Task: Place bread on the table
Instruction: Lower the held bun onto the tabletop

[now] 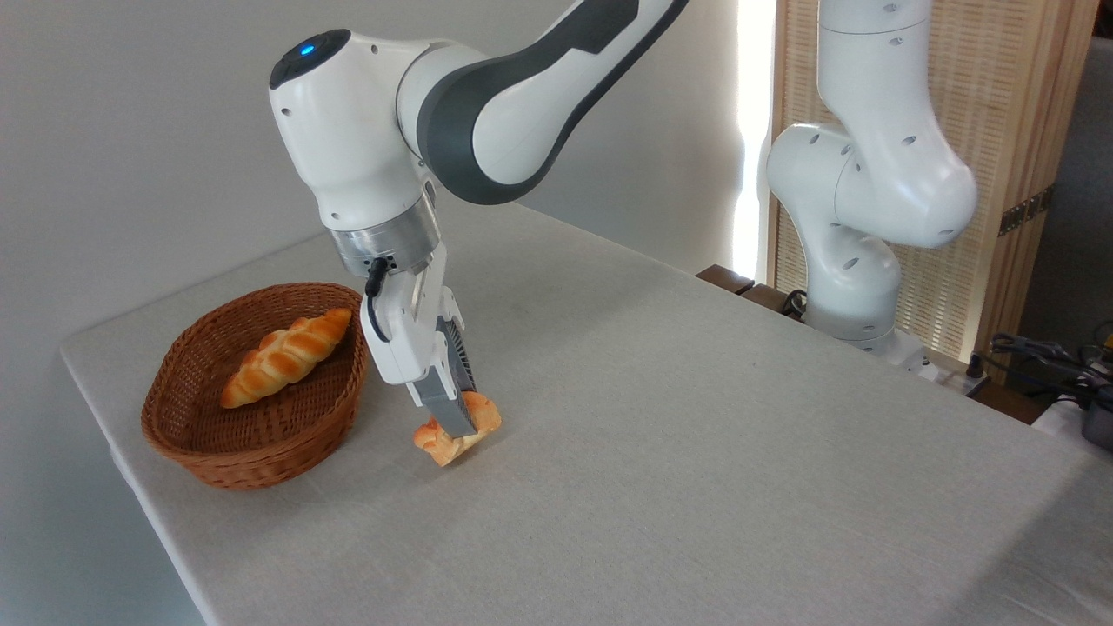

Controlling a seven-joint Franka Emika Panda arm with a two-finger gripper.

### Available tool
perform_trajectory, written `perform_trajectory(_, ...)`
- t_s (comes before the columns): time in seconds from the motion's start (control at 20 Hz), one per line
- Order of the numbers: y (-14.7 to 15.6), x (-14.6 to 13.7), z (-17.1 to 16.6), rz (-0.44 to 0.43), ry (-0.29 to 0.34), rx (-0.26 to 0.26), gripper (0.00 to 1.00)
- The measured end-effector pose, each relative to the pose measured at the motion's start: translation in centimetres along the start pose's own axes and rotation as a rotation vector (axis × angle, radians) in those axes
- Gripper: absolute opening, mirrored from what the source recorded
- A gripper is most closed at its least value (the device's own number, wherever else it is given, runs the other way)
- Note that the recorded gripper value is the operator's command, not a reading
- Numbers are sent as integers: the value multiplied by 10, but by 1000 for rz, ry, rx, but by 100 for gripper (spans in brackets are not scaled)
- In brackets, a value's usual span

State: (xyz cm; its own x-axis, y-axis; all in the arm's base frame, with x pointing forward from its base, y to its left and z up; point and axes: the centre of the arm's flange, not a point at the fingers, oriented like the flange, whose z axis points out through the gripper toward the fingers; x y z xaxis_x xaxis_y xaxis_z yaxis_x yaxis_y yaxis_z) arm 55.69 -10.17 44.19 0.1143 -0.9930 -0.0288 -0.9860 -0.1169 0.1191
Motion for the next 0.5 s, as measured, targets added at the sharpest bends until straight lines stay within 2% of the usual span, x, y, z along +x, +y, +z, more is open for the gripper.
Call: perform_trajectory(0.5, -2, -17, -9, -30, 2, 4, 100)
